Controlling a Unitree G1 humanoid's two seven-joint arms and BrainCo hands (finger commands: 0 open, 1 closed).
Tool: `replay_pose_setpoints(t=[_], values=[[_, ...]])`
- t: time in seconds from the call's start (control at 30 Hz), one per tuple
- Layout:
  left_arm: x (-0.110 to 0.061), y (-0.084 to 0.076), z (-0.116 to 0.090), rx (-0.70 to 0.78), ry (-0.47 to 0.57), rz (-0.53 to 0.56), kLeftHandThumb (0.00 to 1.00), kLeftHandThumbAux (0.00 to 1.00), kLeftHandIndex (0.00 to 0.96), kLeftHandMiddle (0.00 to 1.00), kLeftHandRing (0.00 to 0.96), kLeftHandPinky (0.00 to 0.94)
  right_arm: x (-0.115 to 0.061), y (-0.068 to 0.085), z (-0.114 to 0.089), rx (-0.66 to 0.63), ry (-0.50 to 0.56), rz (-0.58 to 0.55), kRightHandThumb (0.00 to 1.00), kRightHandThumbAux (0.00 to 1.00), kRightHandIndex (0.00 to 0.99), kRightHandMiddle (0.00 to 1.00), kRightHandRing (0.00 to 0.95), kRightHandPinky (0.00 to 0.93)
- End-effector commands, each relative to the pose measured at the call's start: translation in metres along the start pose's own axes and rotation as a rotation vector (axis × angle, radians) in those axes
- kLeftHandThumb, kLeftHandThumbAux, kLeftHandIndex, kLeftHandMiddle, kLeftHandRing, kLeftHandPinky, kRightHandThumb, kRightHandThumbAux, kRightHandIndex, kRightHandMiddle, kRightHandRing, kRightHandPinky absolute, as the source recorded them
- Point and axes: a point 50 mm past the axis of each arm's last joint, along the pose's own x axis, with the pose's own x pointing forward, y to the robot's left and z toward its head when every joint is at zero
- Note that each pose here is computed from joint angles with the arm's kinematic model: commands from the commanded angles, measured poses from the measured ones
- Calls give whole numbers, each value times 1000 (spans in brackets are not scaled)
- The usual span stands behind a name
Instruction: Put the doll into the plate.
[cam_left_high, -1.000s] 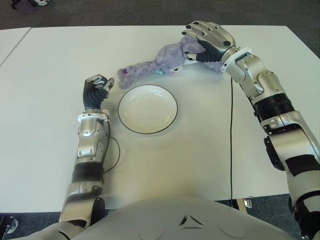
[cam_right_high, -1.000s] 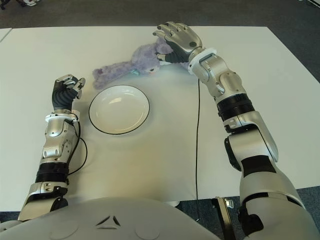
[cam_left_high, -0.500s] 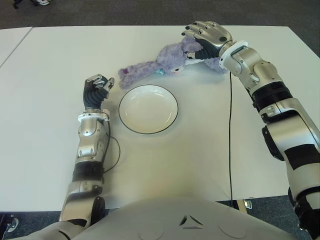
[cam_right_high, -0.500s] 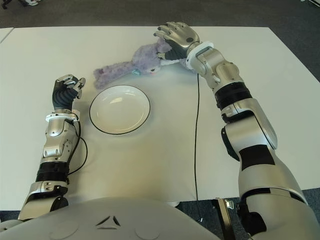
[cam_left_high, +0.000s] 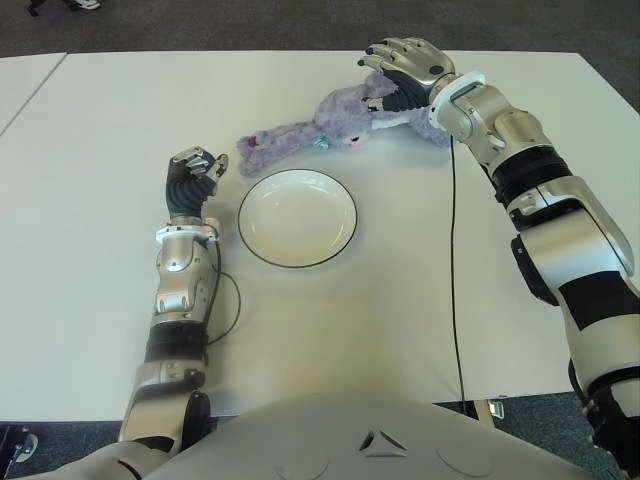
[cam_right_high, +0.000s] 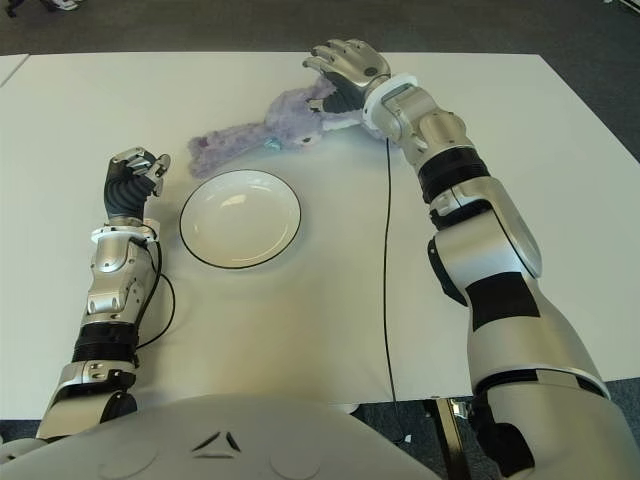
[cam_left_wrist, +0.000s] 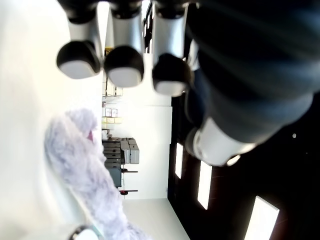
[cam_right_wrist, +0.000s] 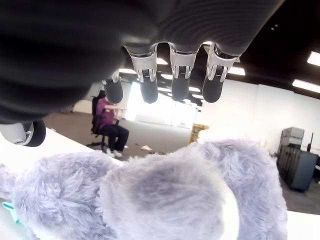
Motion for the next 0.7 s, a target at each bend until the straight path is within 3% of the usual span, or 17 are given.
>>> replay_pose_setpoints(t=[0.03,0.7], values=[[-36,7,-46,-7,198,53,399,820,845,891,895,876,6,1,8,1,-21,11,441,216,0,0,0,0],[-37,8,-47,0,198,61,407,819,837,885,892,875,23,2,28,26,-6,45,411,219,0,0,0,0]])
